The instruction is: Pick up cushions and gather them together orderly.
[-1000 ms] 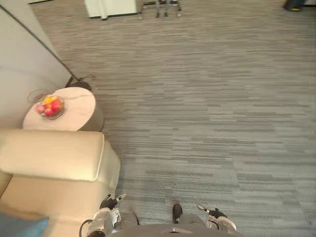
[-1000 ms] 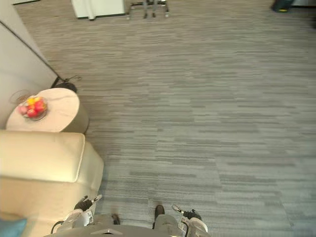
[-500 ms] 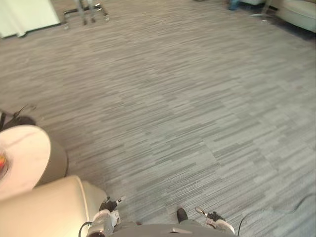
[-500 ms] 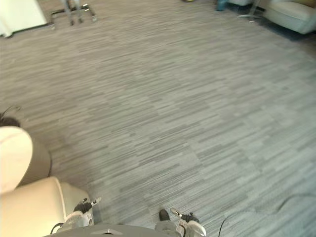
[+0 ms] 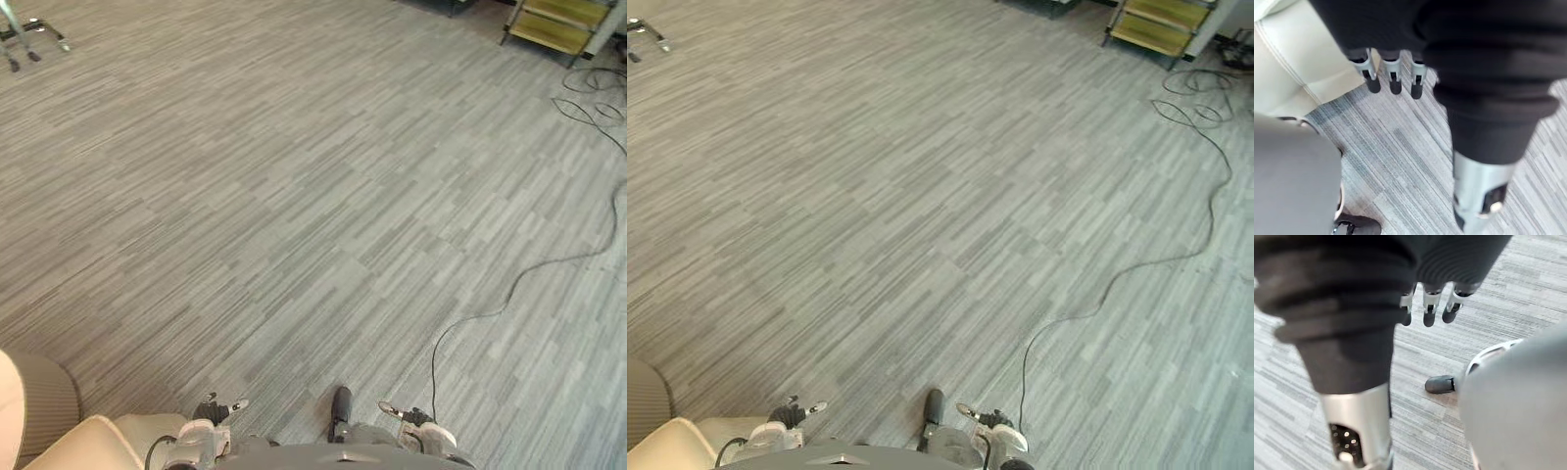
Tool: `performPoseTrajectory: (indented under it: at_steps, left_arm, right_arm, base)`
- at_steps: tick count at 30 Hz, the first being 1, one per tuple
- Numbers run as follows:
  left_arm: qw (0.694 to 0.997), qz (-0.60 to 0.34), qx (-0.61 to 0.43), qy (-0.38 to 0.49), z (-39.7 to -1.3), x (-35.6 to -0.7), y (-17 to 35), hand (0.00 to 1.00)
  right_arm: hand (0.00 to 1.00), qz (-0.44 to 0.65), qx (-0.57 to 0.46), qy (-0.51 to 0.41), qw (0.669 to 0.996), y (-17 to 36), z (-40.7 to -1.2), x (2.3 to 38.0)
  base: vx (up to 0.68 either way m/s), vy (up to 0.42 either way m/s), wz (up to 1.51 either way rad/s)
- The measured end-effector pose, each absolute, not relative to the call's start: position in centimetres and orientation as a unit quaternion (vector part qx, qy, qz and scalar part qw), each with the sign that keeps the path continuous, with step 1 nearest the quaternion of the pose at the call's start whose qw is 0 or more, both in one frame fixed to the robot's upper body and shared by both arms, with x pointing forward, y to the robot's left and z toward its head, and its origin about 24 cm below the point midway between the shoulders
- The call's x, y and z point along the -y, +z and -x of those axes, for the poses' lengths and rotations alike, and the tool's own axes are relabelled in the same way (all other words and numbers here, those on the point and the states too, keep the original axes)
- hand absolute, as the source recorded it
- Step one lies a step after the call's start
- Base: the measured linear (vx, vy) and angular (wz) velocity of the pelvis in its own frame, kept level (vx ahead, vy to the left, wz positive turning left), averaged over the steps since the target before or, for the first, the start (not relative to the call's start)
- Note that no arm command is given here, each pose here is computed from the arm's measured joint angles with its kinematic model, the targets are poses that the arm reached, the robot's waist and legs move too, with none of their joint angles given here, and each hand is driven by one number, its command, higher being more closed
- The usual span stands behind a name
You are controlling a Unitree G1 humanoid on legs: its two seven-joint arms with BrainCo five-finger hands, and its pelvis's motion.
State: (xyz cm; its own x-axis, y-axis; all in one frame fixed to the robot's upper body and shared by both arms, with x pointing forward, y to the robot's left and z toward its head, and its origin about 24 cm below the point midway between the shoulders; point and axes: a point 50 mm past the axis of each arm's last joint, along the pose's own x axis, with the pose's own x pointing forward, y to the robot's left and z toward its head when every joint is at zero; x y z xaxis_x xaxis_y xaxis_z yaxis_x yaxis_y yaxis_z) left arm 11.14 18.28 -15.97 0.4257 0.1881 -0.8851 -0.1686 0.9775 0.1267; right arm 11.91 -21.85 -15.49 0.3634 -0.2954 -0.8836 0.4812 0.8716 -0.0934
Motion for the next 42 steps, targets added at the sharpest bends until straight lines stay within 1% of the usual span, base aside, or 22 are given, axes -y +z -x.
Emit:
performPoseTrajectory:
  at_steps: [2, 4, 5, 6, 8, 12, 14, 20, 21, 22, 25, 30, 33, 38, 41, 42]
  left_arm:
    - [0.845, -0.013, -0.524, 0.104, -11.2, -18.3, -15.9, 0.00]
    - [0.848, -0.005, -0.519, 0.105, -11.6, -18.0, -15.8, 0.00]
    - [0.846, -0.007, -0.520, 0.112, -11.3, -18.6, -15.8, 0.00]
    - [0.851, -0.009, -0.511, 0.119, -11.8, -19.1, -15.6, 0.00]
    - [0.856, 0.000, -0.502, 0.125, -12.2, -19.0, -15.4, 0.00]
    - [0.859, 0.013, -0.499, 0.115, -12.6, -17.6, -15.4, 0.00]
    - [0.865, 0.018, -0.488, 0.116, -13.0, -17.3, -15.1, 0.00]
    - [0.868, 0.039, -0.476, 0.135, -13.4, -17.3, -14.8, 0.00]
    - [0.869, 0.034, -0.474, 0.139, -13.4, -17.8, -14.8, 0.00]
    - [0.870, 0.032, -0.471, 0.141, -13.5, -18.0, -14.7, 0.00]
    - [0.865, 0.028, -0.475, 0.157, -13.1, -19.0, -14.8, 0.00]
    - [0.860, -0.004, -0.492, 0.137, -12.6, -18.9, -15.0, 0.00]
    - [0.856, -0.009, -0.501, 0.130, -12.1, -18.7, -15.3, 0.00]
    - [0.846, -0.004, -0.517, 0.130, -11.6, -18.6, -15.7, 0.00]
    - [0.844, -0.007, -0.518, 0.138, -11.5, -19.3, -15.6, 0.00]
    - [0.842, 0.003, -0.521, 0.138, -11.5, -18.7, -15.8, 0.00]
  right_arm:
    - [0.00, -0.091, -0.510, -0.238, 0.821, -15.4, -12.0, 21.9]
    - [0.00, -0.081, -0.500, -0.242, 0.827, -15.1, -12.5, 22.8]
    - [0.00, -0.084, -0.503, -0.241, 0.826, -15.2, -12.3, 22.5]
    - [0.00, -0.085, -0.511, -0.242, 0.821, -15.4, -11.6, 22.4]
    - [0.00, -0.087, -0.499, -0.242, 0.828, -15.2, -12.0, 22.3]
    - [0.00, -0.091, -0.493, -0.253, 0.828, -15.0, -12.1, 22.9]
    - [0.00, -0.091, -0.495, -0.250, 0.827, -15.1, -12.0, 22.6]
    - [0.00, -0.092, -0.484, -0.244, 0.836, -14.9, -12.7, 22.2]
    - [0.00, -0.099, -0.479, -0.239, 0.839, -14.8, -13.1, 21.5]
    - [0.00, -0.106, -0.484, -0.237, 0.836, -15.0, -12.7, 21.0]
    - [0.00, -0.123, -0.493, -0.227, 0.831, -15.4, -12.2, 19.3]
    - [0.00, -0.119, -0.464, -0.234, 0.846, -14.8, -13.1, 20.1]
    - [0.00, -0.113, -0.458, -0.237, 0.849, -14.7, -13.2, 20.6]
    - [0.00, -0.118, -0.457, -0.258, 0.843, -14.6, -12.9, 21.7]
    - [0.00, -0.124, -0.473, -0.262, 0.832, -15.1, -12.2, 21.5]
    - [0.00, -0.122, -0.470, -0.270, 0.832, -14.9, -12.2, 22.3]
  base:
    - [-0.04, 0.013, -0.37]
    - [0.08, -0.012, -0.75]
    - [0.16, -0.091, -0.86]
    - [0.19, -0.174, -0.85]
    - [0.12, -0.120, -0.93]
    - [0.15, 0.033, -0.92]
    - [0.22, 0.068, -0.53]
    - [0.39, 0.195, -0.57]
    - [0.58, 0.314, -0.69]
    - [0.48, 0.255, -0.58]
    - [0.61, 0.238, -0.34]
    - [0.46, 0.114, -0.18]
    - [0.34, -0.013, 0.02]
    - [0.49, -0.167, 0.09]
    - [0.54, -0.297, 0.39]
    - [0.47, -0.292, -0.06]
